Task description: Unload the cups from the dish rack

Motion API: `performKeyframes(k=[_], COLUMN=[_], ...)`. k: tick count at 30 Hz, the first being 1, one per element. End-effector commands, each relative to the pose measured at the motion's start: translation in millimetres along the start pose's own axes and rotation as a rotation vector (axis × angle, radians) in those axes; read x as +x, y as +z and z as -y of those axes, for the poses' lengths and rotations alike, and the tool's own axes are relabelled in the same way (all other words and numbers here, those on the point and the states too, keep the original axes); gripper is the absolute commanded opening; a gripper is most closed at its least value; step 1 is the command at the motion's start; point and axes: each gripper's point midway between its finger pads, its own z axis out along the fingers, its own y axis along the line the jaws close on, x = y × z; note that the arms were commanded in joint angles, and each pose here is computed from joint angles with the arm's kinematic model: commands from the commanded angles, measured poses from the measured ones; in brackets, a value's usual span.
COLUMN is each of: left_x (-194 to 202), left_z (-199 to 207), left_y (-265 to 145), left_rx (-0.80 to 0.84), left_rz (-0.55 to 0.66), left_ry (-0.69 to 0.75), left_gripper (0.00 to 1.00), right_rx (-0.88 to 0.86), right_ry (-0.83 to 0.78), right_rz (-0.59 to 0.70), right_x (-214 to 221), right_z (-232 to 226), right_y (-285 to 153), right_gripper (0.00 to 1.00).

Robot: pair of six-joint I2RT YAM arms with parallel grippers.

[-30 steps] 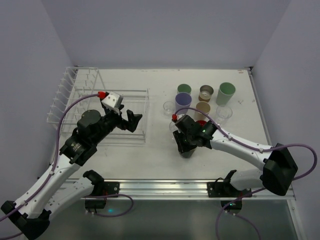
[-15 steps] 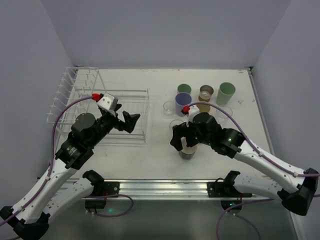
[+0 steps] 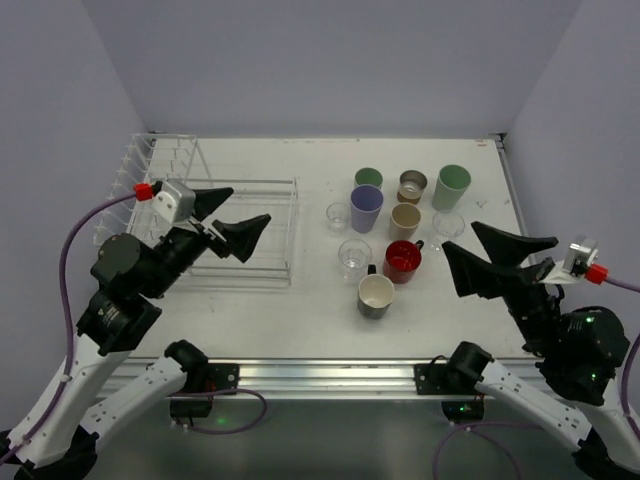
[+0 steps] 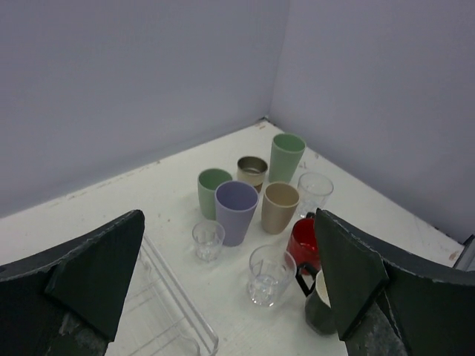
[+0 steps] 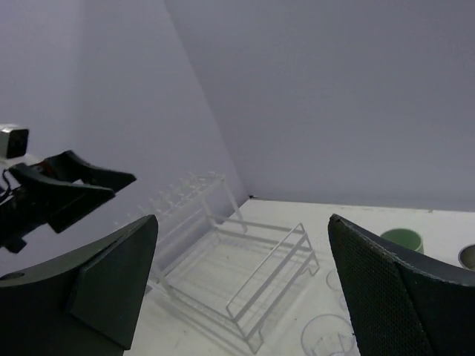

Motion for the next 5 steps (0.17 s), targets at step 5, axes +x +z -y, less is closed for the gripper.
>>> performKeyframes(k=[5], left_x=[-14], left_z=[-8], left_y=[3], left_rx=[-0.055], left_rz=[0.06], left_ry=[-0.05], left_gripper=[1.0], right_rx=[0.17], right_ry=[-0.043], right_rz=[-0.02], right_x=[30], right_z=[36], right_y=[8], right_gripper=[0.99])
